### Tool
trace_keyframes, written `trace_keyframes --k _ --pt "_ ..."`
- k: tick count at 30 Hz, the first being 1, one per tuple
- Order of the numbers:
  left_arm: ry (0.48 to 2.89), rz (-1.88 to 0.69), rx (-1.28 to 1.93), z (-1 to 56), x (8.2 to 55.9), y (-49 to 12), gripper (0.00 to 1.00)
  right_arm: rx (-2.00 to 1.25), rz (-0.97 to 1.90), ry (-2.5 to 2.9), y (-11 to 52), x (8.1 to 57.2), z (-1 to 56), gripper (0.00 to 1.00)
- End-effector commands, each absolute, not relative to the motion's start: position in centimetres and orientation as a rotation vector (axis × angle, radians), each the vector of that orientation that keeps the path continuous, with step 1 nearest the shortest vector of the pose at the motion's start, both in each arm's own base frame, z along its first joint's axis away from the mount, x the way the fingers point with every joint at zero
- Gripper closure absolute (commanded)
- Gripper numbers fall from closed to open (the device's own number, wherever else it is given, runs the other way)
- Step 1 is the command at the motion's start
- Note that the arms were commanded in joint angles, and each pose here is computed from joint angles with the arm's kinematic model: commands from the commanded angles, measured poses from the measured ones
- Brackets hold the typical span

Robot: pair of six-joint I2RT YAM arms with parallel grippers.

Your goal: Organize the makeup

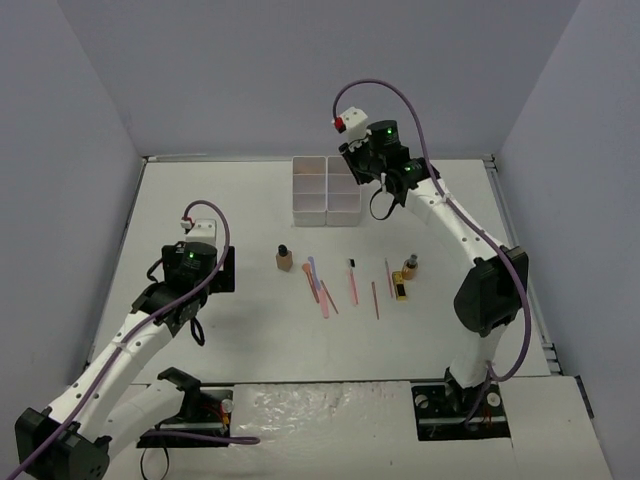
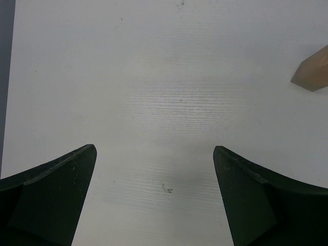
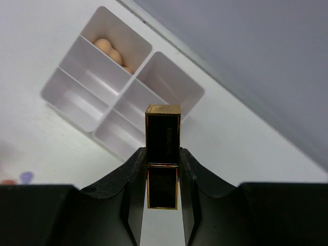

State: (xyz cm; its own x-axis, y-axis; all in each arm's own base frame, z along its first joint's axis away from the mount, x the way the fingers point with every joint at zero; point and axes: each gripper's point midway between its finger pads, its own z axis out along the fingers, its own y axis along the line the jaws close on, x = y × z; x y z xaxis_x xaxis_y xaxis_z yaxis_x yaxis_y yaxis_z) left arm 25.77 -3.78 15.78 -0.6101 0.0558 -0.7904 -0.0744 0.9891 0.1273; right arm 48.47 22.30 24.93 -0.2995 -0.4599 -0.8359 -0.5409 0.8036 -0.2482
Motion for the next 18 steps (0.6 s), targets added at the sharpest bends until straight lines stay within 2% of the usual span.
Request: trace_keyframes --k 1,9,18 --pt "2.151 0.169 -0.053 17.7 26.5 -3.7 0.03 -1.120 -0.076 1.662 23.1 51.5 27.8 1.00" --pt "2.152 0.181 -0.050 17.6 26.6 -3.5 0.03 -1.352 -0.221 1.534 23.7 54.9 25.5 1.00" --pt "2.162 0.180 -0.044 17.3 26.6 -3.7 0.03 -1.423 -0.271 1.482 25.2 58.1 22.9 1.00"
